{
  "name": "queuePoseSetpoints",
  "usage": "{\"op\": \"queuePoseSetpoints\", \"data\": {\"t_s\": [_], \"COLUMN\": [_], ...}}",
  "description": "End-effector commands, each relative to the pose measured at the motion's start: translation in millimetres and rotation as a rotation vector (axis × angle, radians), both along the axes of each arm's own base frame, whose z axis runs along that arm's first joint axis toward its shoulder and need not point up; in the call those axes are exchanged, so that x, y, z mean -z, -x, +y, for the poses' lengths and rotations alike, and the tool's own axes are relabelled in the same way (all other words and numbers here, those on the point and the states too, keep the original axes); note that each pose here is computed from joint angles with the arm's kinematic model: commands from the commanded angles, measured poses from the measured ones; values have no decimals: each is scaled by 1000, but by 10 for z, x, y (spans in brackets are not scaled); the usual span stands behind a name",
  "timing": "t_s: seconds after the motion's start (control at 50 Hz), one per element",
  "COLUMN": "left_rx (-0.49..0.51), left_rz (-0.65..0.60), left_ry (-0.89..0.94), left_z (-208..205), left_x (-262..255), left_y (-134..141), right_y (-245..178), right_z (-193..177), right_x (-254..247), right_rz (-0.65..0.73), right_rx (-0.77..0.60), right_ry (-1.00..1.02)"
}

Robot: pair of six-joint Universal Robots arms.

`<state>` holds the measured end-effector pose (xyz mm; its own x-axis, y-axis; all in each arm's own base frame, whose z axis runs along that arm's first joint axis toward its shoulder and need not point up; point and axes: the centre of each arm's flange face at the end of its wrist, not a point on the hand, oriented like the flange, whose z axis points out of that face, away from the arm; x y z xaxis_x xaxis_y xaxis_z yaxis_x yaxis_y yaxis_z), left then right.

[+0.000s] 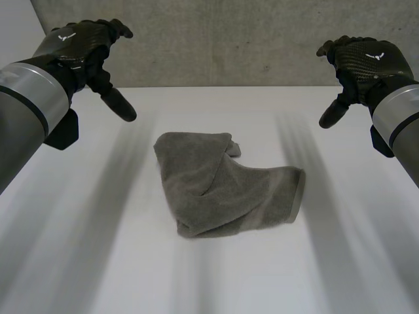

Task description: Fold the towel.

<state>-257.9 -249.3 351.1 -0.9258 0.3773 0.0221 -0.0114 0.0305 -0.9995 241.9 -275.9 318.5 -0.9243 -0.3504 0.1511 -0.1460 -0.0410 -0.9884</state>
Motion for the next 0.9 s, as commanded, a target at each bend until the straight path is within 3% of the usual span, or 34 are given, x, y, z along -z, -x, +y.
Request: {"op": "queuePoseSetpoints", "data": {"t_s": [0.02,0.24,0.28,0.4,0.52,0.72,0.9], "left_rx": [1,2,45,172,226,256,253], "left_rz": [-2,3,17,18,1,-262,-341], "left_ry": [-3,7,37,42,16,-81,-191], "left_z": [-11,-43,-159,-553,-845,-1065,-923], "left_x": [16,48,132,579,956,1785,2003], "left_y": [5,21,133,405,595,731,665], "right_y": [4,-51,-80,-301,-610,-886,-815], "right_z": [-8,26,22,-205,-336,-187,-229], "right_x": [6,58,80,622,1229,1792,1841], "right_rz": [-2,1,1,31,71,127,153], "right_rx": [0,-35,-55,-183,-276,-348,-293], "right_ry": [-3,-5,0,-90,-218,-354,-367]}}
